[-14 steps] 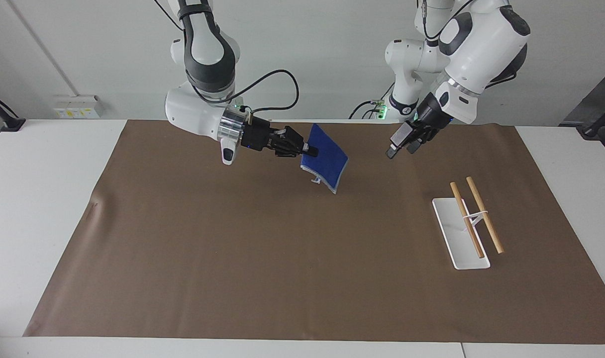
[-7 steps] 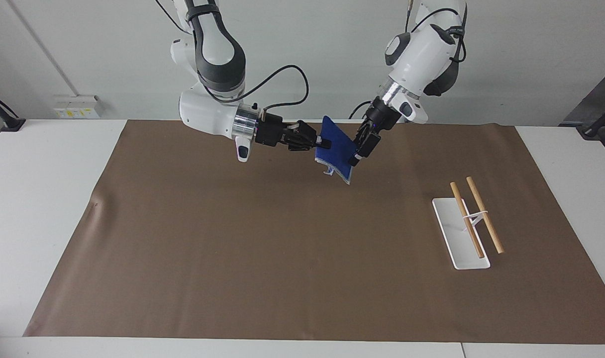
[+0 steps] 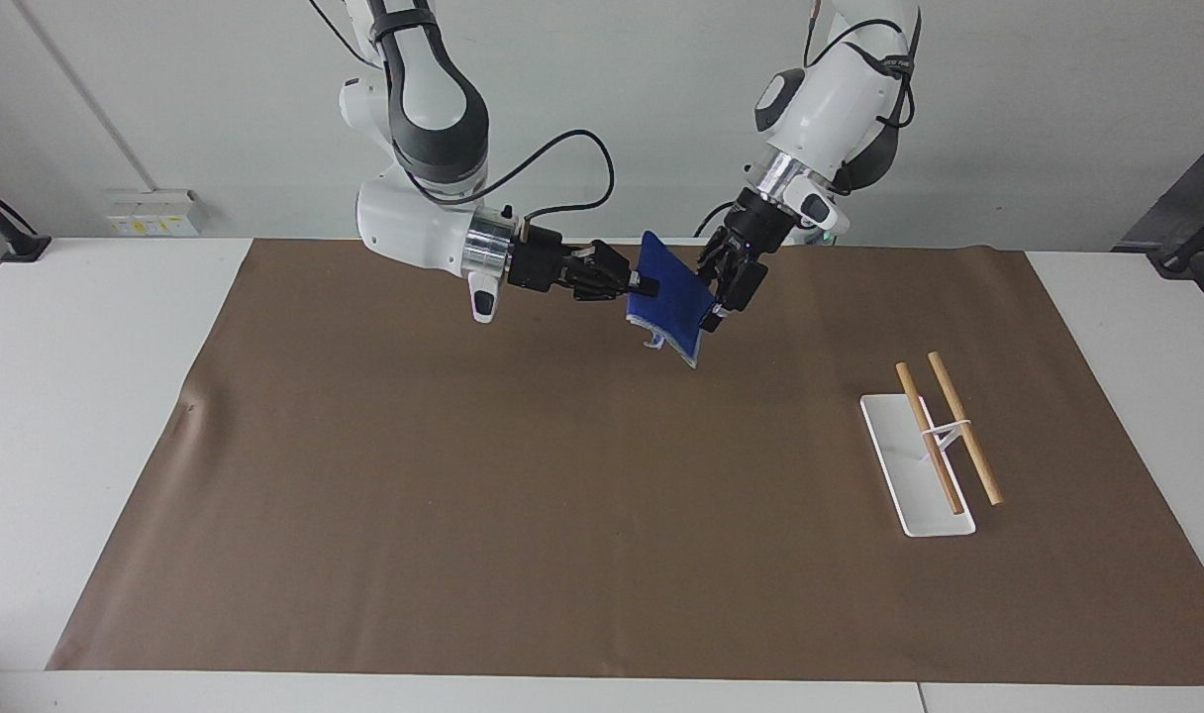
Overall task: Right arm passes towel to left arm to hang
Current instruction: 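Bring the towel toward the left gripper and close the left gripper on it, then open the right gripper and pull it back from the towel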
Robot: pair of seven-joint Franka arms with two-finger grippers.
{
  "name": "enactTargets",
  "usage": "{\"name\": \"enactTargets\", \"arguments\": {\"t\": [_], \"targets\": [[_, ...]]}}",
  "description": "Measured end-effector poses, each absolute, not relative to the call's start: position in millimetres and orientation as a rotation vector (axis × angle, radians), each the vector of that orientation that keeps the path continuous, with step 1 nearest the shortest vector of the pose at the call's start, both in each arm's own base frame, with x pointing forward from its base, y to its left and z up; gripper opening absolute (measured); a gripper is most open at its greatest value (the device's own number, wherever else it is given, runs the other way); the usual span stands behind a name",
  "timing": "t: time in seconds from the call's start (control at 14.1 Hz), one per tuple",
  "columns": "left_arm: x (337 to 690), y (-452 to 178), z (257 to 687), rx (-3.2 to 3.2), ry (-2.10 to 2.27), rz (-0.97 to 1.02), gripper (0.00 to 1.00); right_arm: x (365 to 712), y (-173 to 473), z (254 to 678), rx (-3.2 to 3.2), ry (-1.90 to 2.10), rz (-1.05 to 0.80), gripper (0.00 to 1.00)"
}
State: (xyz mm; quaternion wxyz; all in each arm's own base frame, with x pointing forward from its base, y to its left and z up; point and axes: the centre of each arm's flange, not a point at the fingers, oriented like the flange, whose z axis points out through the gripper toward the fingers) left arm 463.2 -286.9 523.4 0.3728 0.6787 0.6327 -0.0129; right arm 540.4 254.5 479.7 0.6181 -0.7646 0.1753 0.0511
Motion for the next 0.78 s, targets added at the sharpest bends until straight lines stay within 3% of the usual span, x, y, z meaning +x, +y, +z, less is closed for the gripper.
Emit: {"name": "enactTargets", "arguments": {"t": [0.14, 0.21, 0.71, 0.78], "targets": [[463.1, -285.3, 520.8, 1.730, 1.626, -0.028, 0.97, 540.7, 253.8, 479.4, -1.759, 0.405, 0.117, 0.04], [463.2, -285.0, 520.8, 1.728, 1.627, -0.027, 0.88, 540.7, 253.6, 479.3, -1.759, 0.405, 0.117, 0.04], [465.1, -281.4, 521.9, 1.716, 1.633, -0.025, 0.05, 540.7, 253.2, 478.7, -1.760, 0.407, 0.118, 0.04], [465.8, -280.3, 522.0, 1.714, 1.635, -0.024, 0.02, 540.7, 253.2, 478.7, -1.760, 0.407, 0.118, 0.04]]}}
